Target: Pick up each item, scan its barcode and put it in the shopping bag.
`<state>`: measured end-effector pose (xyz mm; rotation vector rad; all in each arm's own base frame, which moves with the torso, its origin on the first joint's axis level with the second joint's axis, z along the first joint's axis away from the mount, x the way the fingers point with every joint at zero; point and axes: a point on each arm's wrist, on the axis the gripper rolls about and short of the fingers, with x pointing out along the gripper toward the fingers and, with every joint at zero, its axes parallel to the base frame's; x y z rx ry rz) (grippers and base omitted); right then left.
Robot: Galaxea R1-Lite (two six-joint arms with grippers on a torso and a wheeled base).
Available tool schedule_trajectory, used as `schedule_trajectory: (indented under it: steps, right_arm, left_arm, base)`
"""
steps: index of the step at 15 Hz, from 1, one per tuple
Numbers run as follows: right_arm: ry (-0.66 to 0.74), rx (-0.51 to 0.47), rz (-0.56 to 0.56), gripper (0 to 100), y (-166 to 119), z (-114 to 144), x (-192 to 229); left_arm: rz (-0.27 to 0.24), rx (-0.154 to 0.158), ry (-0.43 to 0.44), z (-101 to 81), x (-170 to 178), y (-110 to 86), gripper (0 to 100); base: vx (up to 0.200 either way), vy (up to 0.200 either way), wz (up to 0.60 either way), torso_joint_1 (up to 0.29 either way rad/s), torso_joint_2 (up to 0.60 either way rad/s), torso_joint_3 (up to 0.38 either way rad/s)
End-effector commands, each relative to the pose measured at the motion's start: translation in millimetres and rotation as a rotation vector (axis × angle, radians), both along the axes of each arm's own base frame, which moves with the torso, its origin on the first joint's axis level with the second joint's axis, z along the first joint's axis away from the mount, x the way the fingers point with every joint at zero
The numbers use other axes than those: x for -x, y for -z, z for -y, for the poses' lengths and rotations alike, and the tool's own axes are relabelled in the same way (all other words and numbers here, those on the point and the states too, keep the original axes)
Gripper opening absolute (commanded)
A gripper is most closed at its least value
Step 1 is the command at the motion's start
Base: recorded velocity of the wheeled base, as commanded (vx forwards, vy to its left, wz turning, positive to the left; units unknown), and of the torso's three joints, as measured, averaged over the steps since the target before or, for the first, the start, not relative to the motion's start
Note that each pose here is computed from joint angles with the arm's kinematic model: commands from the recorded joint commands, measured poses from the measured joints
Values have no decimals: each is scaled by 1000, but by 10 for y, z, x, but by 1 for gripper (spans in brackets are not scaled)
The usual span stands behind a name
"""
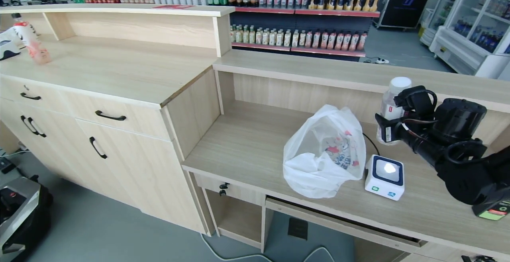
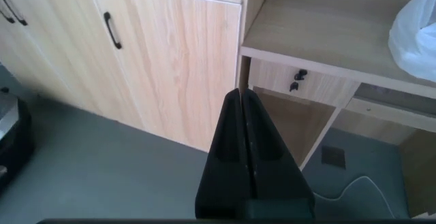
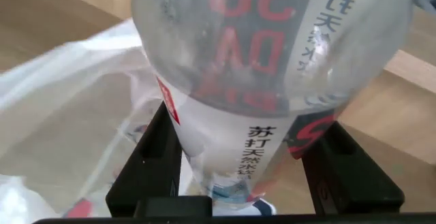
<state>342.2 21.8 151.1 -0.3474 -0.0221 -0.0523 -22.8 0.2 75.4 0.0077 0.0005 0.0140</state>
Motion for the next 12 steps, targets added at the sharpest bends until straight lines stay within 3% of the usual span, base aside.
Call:
schedule_trajectory:
  steps: [1,3,8,12]
  right_arm:
    - [-91,-27,-3,0,36,-56,-46]
    - [-190,-108,-40,0,158,-83,-105]
    - [-155,-159,-155,0,678,-11,-374]
    - [-152,-164,-183,0,915,-4,-448]
  left_arm:
    - [0,0,-1,0,0,0,0]
    - [0,0,-1,0,0,0,0]
    - [0,0,-1,0,0,0,0]
    - [0,0,-1,0,0,0,0]
  base:
    - [0,0,0,0,0,0]
    - [0,0,0,0,0,0]
    - [0,0,0,0,0,0]
    - [0,0,0,0,0,0]
